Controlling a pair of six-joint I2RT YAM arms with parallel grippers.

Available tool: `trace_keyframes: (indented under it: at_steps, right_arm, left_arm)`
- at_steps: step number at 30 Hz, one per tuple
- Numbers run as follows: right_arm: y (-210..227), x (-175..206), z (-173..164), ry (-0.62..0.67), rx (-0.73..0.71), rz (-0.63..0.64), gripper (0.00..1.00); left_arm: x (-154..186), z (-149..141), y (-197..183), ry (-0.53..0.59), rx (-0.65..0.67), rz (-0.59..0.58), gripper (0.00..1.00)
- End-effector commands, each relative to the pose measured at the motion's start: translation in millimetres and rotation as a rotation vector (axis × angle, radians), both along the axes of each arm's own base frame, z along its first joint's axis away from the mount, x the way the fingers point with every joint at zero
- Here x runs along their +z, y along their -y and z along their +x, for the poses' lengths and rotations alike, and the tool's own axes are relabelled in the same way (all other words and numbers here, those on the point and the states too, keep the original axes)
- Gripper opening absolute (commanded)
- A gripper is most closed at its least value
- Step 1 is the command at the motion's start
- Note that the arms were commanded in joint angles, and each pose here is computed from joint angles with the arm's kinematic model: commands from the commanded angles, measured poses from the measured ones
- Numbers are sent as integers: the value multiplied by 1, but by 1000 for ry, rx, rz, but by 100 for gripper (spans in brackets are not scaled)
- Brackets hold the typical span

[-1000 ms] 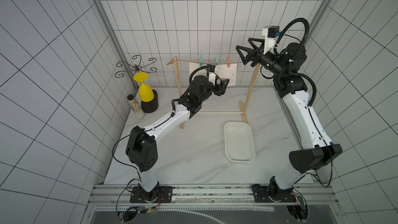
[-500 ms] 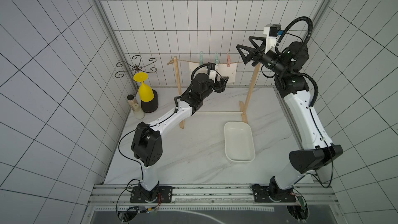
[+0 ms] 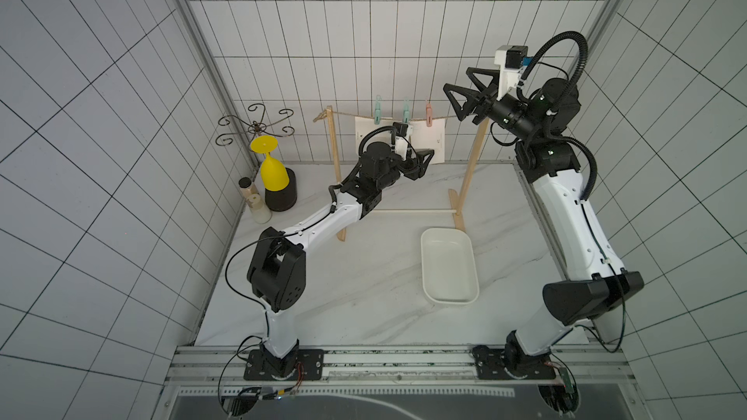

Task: Remove the postcards from the strings
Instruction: Pinch the postcard on the clothesline.

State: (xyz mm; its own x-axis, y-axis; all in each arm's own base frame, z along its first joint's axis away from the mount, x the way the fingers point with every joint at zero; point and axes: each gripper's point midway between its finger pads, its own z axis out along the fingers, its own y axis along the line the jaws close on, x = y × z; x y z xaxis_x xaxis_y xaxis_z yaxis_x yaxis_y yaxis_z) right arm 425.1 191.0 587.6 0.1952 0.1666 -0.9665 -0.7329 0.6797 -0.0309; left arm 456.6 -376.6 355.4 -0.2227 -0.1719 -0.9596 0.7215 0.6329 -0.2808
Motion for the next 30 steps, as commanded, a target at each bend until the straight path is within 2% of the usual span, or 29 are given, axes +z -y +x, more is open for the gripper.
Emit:
trace_keyframes:
  at_steps: [1,13,20,24,27,30]
  right_arm:
    - [2,13,-15,48,16,6,93]
    - [3,14,-19,55,24,8,93]
    - [1,12,-17,49,32,11,93]
    - [-1,8,-10,40,45,18,93]
    - [-6,1,2,16,63,24,93]
    - [-11,-7,15,-10,83,24,92]
  left_arm:
    - [17,-13,2,27,-53,-58,62]
    - [36,-23,-7,91,-46,-117,58]
    - [40,-23,-7,102,-49,-131,50]
    - [38,-23,-7,98,-52,-132,40]
    - [38,-24,-7,95,-56,-135,22]
    - [39,-24,-8,95,-57,-137,8]
